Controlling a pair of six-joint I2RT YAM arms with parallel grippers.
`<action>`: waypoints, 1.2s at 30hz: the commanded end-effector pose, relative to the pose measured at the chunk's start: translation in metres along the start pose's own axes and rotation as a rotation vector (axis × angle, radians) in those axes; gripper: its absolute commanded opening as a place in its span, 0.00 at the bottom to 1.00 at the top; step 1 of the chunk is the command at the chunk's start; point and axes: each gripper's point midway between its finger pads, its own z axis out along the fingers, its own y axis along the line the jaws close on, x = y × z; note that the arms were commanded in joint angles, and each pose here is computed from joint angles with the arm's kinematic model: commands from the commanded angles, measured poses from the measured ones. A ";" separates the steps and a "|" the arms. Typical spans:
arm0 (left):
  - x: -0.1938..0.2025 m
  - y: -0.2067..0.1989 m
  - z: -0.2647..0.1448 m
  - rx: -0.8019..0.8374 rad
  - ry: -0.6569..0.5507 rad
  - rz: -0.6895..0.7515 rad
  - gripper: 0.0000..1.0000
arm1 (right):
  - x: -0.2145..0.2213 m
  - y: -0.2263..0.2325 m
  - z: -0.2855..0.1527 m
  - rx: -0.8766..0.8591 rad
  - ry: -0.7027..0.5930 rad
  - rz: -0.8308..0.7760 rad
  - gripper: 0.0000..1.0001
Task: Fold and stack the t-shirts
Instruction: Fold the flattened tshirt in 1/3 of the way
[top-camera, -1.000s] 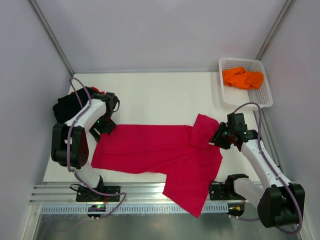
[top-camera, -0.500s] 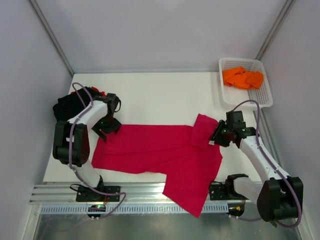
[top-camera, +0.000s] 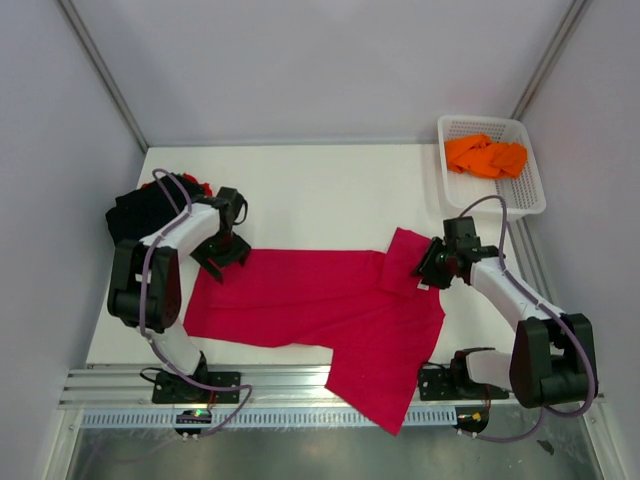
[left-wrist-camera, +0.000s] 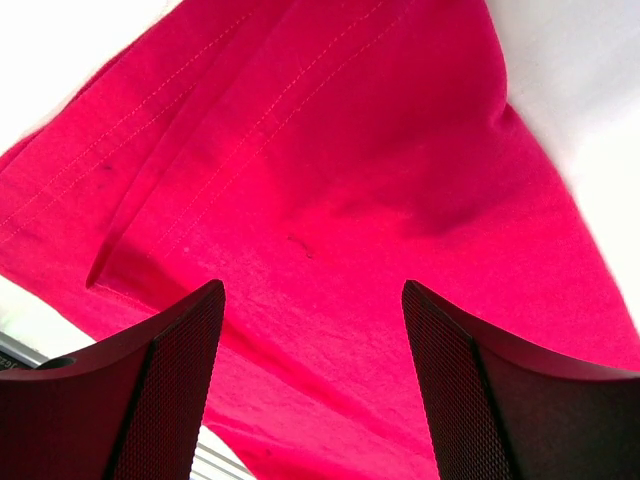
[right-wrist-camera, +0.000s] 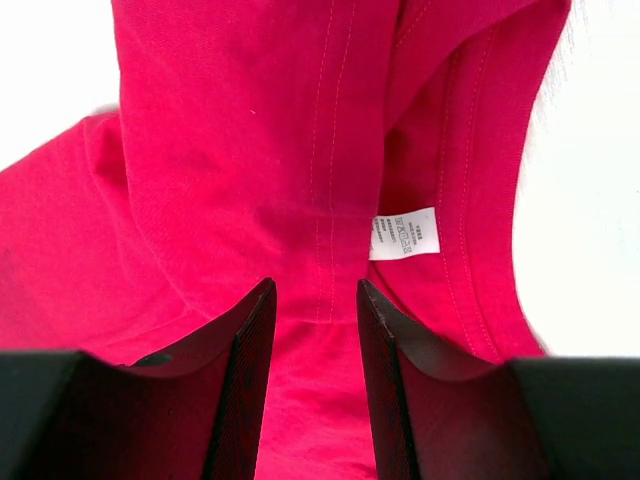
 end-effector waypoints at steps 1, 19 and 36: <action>-0.001 -0.003 0.000 0.009 -0.007 0.000 0.73 | -0.022 0.017 -0.001 -0.039 -0.068 -0.018 0.43; -0.006 -0.006 -0.006 0.021 -0.024 0.020 0.73 | -0.054 -0.019 0.005 0.212 -0.205 0.054 0.43; -0.007 -0.004 -0.003 0.006 -0.028 0.032 0.73 | -0.054 0.012 0.024 0.044 -0.171 0.079 0.43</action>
